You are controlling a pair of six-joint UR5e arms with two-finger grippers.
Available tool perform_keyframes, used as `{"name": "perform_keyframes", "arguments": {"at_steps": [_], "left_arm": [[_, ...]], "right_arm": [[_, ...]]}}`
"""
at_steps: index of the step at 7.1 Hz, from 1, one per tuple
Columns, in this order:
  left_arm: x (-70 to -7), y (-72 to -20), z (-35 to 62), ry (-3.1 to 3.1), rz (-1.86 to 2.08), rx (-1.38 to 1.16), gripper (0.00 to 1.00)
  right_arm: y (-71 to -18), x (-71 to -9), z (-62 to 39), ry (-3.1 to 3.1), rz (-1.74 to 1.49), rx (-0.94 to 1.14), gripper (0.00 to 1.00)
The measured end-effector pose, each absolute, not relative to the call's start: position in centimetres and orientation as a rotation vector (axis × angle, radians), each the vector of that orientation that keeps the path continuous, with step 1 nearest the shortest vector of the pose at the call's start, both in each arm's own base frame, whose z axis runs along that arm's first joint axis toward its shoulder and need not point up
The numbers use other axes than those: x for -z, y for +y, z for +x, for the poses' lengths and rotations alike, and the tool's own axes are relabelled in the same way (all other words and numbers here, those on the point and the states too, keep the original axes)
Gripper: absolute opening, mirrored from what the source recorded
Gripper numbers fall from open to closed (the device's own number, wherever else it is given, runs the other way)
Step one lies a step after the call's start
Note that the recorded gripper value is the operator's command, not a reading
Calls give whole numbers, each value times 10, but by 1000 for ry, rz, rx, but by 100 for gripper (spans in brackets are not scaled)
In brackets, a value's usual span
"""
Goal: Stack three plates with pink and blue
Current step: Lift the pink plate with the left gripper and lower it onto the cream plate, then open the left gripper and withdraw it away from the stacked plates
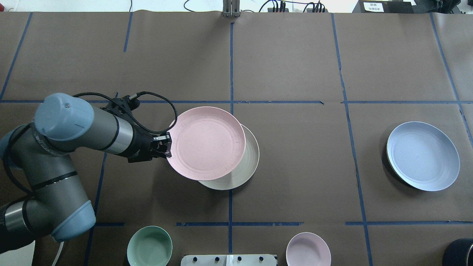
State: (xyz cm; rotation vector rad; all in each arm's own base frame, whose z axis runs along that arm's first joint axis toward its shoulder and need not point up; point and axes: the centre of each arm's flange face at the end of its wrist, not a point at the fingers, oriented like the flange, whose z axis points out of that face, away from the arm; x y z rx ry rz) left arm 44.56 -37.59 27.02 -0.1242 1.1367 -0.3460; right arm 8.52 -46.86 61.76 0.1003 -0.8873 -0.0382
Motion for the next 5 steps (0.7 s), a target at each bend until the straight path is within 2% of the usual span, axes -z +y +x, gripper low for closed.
{"name": "perform_keyframes", "arguments": {"at_steps": [5], "left_arm": [[-263, -361, 480, 1117, -154, 340, 3]], "right_arm": [[-467, -621, 85, -889, 94, 35, 100]]}}
